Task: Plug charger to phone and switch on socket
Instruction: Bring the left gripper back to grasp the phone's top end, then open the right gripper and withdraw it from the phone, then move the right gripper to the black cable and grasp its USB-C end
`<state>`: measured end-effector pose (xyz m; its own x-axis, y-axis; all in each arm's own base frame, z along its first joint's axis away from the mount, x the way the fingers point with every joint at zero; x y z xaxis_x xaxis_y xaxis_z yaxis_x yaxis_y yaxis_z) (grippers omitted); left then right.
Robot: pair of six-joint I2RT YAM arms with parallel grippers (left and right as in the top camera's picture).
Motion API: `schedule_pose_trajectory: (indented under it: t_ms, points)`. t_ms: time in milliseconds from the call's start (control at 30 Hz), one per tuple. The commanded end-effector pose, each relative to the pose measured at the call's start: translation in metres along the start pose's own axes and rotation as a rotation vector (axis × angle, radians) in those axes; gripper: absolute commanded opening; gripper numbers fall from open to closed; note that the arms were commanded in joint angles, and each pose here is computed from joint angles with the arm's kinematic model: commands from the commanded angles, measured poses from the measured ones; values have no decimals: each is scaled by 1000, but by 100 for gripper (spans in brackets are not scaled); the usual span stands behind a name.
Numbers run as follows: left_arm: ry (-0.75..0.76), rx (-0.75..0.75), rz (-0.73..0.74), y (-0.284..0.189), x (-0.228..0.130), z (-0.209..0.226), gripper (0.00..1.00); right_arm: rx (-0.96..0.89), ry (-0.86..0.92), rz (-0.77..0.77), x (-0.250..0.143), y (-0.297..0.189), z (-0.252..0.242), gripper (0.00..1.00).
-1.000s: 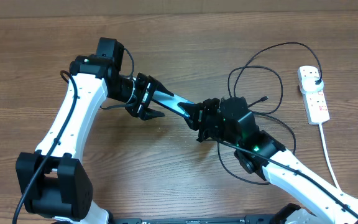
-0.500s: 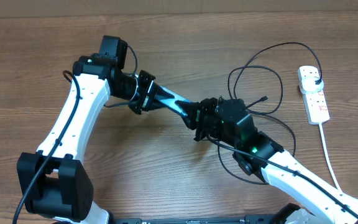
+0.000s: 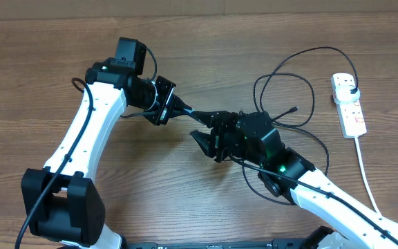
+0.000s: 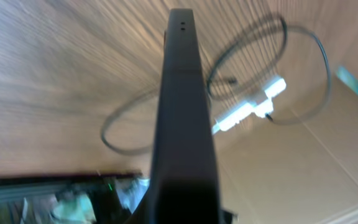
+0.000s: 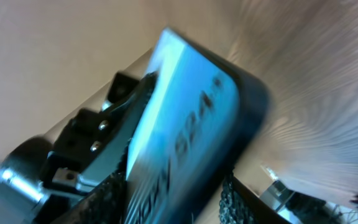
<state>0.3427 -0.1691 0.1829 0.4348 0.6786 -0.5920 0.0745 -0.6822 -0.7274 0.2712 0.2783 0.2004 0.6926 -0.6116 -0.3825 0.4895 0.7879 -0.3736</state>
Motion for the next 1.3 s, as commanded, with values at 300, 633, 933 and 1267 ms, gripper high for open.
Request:
schedule_pose_trajectory:
  t_ms: [300,633,933,1267]
  points:
    - [376,100,-168,-12,29,15,4,-257,-651,-398,65,-22,-30,82]
    - [481,42,92,-10,-11,19,4,-561,-718,-410,83,-46,-83,100]
    - [482,51,94,-10,-11,21,4,-624,-706,-486,98,-59,-87,100]
    - [462,34,113,-10,-14,18,4,-722,-607,-465,148,-119,-44,95]
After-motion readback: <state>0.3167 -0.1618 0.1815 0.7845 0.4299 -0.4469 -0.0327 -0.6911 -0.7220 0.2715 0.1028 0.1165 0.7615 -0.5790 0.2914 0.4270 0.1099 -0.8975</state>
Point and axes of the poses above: each gripper's point midway between its finger pads, its own y axis out along the fingers, its own z axis along the line the jaws close on, x = y × z, the point moved 2 cm from there along -y, back along the fingers, and after that the axes turned 13 degrees about -y, right-handed, at the moved point
